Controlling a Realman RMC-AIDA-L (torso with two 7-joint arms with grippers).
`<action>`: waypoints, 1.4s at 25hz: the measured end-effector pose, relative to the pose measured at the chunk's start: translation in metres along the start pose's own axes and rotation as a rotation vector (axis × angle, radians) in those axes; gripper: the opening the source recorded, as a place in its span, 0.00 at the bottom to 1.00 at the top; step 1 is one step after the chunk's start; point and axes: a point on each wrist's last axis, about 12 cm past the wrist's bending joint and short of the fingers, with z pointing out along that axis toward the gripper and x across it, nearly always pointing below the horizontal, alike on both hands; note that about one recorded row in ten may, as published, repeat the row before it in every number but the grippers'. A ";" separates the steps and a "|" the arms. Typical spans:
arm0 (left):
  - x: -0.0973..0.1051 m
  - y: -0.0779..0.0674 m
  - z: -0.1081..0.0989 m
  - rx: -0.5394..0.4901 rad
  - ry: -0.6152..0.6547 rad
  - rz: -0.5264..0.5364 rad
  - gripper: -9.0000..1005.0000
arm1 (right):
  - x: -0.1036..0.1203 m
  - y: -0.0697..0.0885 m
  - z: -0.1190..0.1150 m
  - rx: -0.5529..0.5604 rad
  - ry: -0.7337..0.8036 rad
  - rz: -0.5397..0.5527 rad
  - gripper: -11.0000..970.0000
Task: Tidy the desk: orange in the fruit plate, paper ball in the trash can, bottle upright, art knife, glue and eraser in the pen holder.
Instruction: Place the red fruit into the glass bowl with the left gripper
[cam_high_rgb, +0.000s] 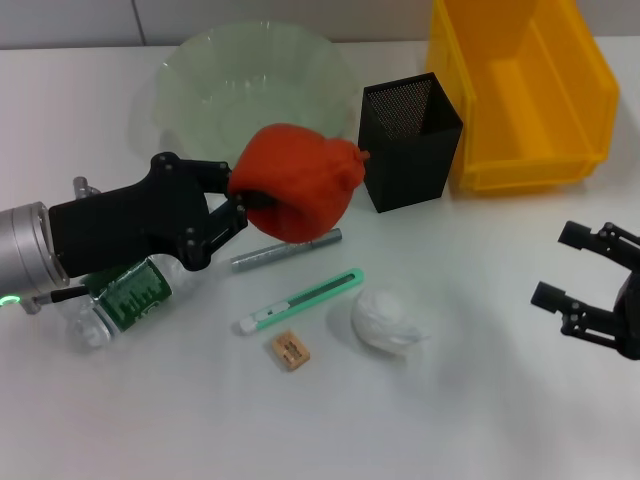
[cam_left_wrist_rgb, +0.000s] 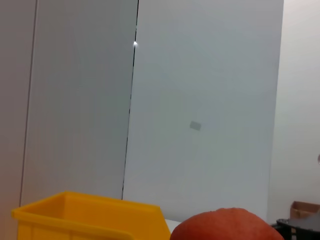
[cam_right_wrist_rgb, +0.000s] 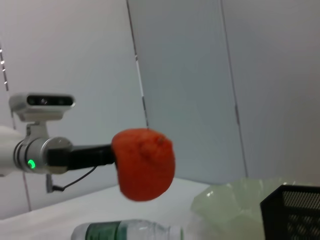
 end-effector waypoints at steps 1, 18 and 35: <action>0.000 0.000 0.000 -0.001 -0.001 0.000 0.10 | 0.000 0.000 0.000 -0.006 0.006 0.000 0.84; 0.001 0.000 0.002 -0.005 -0.004 -0.002 0.10 | 0.011 0.003 0.003 -0.014 0.080 -0.042 0.84; 0.000 0.020 0.024 -0.184 -0.066 -0.091 0.10 | 0.011 0.003 0.005 -0.015 0.081 -0.043 0.84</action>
